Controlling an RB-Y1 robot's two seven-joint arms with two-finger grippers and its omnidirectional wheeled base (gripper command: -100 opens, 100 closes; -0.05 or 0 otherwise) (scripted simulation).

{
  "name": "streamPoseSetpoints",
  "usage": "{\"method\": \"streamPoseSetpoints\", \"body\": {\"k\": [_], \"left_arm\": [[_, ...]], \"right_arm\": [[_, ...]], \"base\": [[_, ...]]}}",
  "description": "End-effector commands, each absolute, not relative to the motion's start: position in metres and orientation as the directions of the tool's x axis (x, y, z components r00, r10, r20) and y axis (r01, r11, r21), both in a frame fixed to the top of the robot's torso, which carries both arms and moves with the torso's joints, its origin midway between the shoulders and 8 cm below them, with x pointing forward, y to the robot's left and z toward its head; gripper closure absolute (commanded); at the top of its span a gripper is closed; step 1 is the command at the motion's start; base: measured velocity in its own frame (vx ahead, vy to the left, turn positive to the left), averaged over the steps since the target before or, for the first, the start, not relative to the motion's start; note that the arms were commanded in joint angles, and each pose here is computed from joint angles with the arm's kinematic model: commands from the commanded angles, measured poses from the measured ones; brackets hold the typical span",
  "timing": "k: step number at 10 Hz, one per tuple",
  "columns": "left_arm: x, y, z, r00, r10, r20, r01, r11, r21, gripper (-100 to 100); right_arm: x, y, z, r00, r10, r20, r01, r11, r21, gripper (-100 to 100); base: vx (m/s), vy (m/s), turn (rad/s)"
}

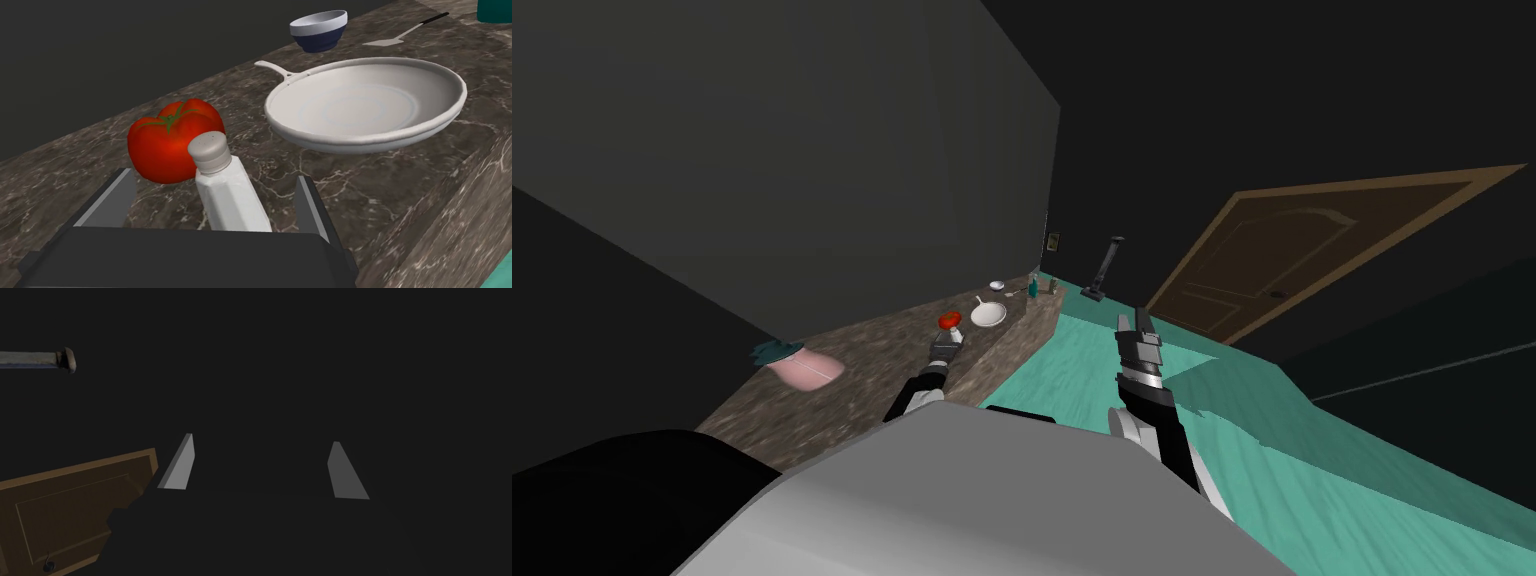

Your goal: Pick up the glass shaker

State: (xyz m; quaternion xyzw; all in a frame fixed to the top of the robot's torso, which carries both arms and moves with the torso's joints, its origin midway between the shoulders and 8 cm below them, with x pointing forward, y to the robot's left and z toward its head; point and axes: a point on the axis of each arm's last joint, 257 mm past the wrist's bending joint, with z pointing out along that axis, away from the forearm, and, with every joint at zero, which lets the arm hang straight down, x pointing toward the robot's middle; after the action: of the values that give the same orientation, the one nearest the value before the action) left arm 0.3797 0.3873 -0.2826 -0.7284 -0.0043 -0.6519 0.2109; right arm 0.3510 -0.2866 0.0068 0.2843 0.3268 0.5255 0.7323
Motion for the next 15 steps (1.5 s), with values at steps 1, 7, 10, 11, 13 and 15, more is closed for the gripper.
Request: {"method": "streamPoseSetpoints", "body": {"k": [1,7,10,11,13,15], "left_arm": [[0.379,0.383,-0.290,0.148,-0.192,0.970,0.302,-0.925,-0.229,-100],[0.376,0.367,-0.303,0.128,-0.026,0.991,0.366,-0.928,-0.072,-100],[0.401,0.353,-0.307,0.111,-0.012,0.994,0.340,-0.939,-0.050,-100],[0.408,0.349,-0.309,0.111,-0.008,0.994,0.332,-0.942,-0.045,-100],[0.424,0.338,-0.312,0.103,-0.002,0.995,0.312,-0.950,-0.034,-100],[0.438,0.329,-0.319,0.109,0.006,0.994,0.294,-0.955,-0.027,-100]], "right_arm": [[0.351,-0.287,0.007,0.234,0.955,-0.180,-0.584,0.286,0.760,0],[0.351,-0.287,0.007,0.234,0.955,-0.180,-0.584,0.286,0.760,0],[0.351,-0.287,0.007,0.234,0.955,-0.180,-0.584,0.286,0.760,0],[0.351,-0.287,0.007,0.234,0.955,-0.180,-0.584,0.286,0.760,0],[0.351,-0.287,0.007,0.234,0.955,-0.180,-0.584,0.286,0.760,0],[0.351,-0.287,0.007,0.234,0.955,-0.180,-0.584,0.286,0.760,0]], "base": [[0.058,0.005,0.070],[0.031,0.022,0.045],[-0.028,-0.002,0.146],[-0.032,-0.010,0.002],[-0.026,-0.005,0.139],[-0.040,-0.006,0.078]]}}
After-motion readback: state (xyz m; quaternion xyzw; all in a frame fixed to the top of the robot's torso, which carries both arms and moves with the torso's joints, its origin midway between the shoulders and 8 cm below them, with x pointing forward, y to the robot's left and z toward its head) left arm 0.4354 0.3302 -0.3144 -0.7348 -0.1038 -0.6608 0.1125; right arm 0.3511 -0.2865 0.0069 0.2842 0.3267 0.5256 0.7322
